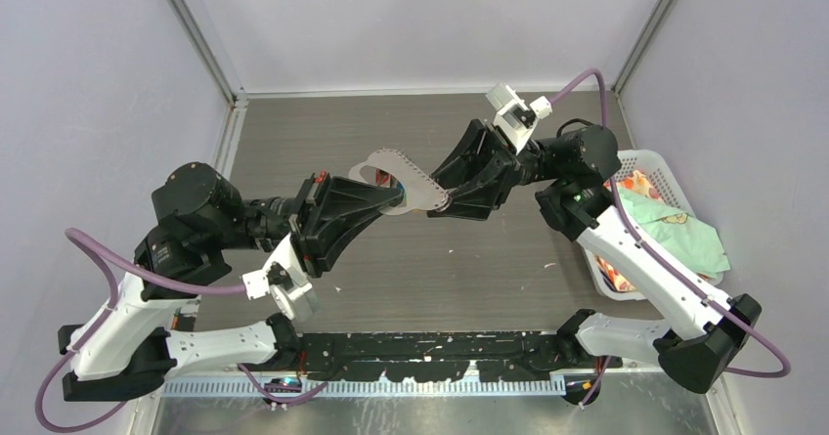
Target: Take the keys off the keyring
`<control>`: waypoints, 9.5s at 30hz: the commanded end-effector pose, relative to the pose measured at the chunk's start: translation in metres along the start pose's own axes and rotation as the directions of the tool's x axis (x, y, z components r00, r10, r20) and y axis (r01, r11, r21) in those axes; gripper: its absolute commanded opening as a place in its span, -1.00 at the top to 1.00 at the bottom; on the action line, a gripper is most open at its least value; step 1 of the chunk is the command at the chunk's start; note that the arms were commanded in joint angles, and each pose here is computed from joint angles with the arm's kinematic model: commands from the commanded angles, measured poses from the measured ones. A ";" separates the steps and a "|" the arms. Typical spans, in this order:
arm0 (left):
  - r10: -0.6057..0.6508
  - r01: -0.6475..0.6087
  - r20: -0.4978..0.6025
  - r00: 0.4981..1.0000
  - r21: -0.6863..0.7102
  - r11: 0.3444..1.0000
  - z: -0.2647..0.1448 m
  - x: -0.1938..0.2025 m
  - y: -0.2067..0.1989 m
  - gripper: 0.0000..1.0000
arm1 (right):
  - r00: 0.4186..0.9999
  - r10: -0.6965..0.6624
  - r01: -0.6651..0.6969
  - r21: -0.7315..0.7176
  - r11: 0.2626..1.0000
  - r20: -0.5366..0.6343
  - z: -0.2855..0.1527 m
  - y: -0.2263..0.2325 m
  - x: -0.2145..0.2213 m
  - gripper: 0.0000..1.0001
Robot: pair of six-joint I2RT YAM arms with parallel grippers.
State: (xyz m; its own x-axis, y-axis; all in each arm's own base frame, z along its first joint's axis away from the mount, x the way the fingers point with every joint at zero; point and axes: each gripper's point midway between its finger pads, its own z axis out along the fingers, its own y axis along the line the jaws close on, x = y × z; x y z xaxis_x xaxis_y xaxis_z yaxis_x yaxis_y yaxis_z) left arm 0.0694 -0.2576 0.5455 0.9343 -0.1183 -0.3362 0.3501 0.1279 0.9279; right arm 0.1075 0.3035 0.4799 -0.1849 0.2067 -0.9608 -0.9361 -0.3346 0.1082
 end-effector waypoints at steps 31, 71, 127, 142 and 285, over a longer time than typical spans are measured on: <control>0.051 -0.048 0.021 0.998 -0.129 0.991 -0.008 -0.012 0.029 1.00 | 0.985 -0.137 0.131 0.063 0.989 0.101 0.010 0.009 -0.037 0.01; 0.049 -0.043 0.041 0.998 -0.138 0.989 -0.001 -0.012 0.032 1.00 | 0.990 -0.098 0.086 0.126 0.988 0.097 0.001 0.014 -0.027 0.04; 0.031 -0.017 0.103 0.994 -0.134 0.991 0.010 -0.018 0.034 1.00 | 0.986 -0.164 0.147 0.339 0.929 0.021 -0.016 -0.003 -0.014 0.19; 0.039 -0.026 0.094 0.995 -0.140 0.990 0.016 -0.012 0.033 1.00 | 0.983 -0.181 0.167 0.367 0.915 0.004 -0.016 -0.006 -0.014 0.57; 0.417 -0.255 0.279 0.865 -0.472 0.844 0.027 -0.066 0.059 1.00 | 0.870 -0.492 0.451 0.483 0.751 -0.047 -0.059 0.056 -0.079 -0.05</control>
State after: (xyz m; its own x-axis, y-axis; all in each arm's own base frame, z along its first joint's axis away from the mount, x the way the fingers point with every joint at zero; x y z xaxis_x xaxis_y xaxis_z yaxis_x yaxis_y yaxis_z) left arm 0.0436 -0.2996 0.5967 0.9533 -0.2935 0.0717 0.0915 0.5067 0.8573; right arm 0.0871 0.2132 0.5190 0.2378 0.2494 -0.9388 -0.9481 0.2696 -0.1686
